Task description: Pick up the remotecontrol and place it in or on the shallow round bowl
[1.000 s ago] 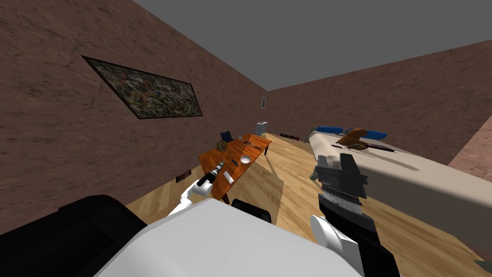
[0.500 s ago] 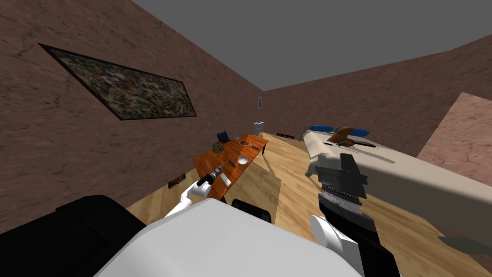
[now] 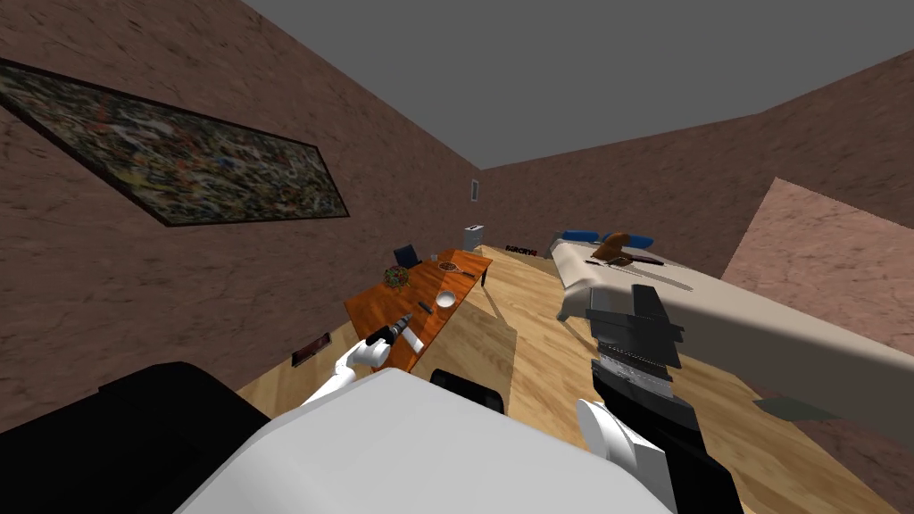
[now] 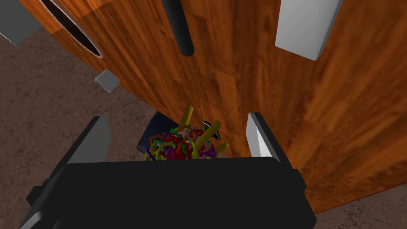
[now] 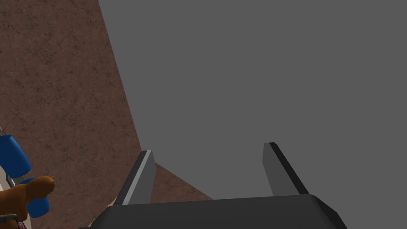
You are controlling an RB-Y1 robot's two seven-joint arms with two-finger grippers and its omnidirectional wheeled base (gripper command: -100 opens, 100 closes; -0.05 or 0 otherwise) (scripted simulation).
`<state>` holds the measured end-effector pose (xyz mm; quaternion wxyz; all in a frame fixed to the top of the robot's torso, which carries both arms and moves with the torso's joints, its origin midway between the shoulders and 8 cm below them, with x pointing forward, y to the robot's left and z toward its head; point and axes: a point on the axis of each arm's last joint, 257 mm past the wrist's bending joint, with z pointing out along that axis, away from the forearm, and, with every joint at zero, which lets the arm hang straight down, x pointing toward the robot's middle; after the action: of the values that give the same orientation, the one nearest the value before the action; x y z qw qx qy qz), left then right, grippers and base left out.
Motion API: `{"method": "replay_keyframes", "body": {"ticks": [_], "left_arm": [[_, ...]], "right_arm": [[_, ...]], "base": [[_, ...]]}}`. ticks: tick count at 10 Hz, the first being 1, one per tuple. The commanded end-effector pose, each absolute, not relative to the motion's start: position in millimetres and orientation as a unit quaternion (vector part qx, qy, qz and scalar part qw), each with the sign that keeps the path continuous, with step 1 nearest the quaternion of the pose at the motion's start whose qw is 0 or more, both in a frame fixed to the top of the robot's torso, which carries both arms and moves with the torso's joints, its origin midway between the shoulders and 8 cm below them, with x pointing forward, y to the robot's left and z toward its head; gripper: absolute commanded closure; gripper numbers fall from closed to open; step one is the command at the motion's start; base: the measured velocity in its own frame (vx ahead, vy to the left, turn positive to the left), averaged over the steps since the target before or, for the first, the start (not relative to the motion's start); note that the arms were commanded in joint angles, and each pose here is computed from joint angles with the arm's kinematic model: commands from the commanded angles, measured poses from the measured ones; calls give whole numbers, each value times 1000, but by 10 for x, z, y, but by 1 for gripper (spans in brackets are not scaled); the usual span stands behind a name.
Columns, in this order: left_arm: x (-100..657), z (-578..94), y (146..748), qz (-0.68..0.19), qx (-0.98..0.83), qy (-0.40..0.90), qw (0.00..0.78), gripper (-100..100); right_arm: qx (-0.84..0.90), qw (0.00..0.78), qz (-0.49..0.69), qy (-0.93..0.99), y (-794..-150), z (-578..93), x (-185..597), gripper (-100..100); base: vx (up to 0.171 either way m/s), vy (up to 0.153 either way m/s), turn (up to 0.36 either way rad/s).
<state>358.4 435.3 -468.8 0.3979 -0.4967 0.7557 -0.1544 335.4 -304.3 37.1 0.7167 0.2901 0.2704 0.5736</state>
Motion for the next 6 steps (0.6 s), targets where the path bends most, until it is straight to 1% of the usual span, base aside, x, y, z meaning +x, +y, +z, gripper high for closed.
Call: {"method": "replay_keyframes", "body": {"ticks": [1, 2, 3, 6], "left_arm": [[3478, -4840, 4420, -141, -504, 763, 380, -100], [3478, -4840, 4420, -141, -504, 763, 380, -100], [3347, -5006, 4455, -127, -512, 772, 354, -100], [3129, -5231, 4520, -107, -525, 781, 321, -100]], "right_arm": [[290, 717, 574, 270, -3043, 371, 3354, 0], [290, 717, 574, 270, -3044, 371, 3354, 0], [290, 717, 574, 270, -3044, 371, 3354, 0], [290, 717, 574, 270, -3044, 371, 3354, 0]], "base": [[38, 6, -104], [14, 0, 3], [21, 1, -164], [33, 9, -124]]}}
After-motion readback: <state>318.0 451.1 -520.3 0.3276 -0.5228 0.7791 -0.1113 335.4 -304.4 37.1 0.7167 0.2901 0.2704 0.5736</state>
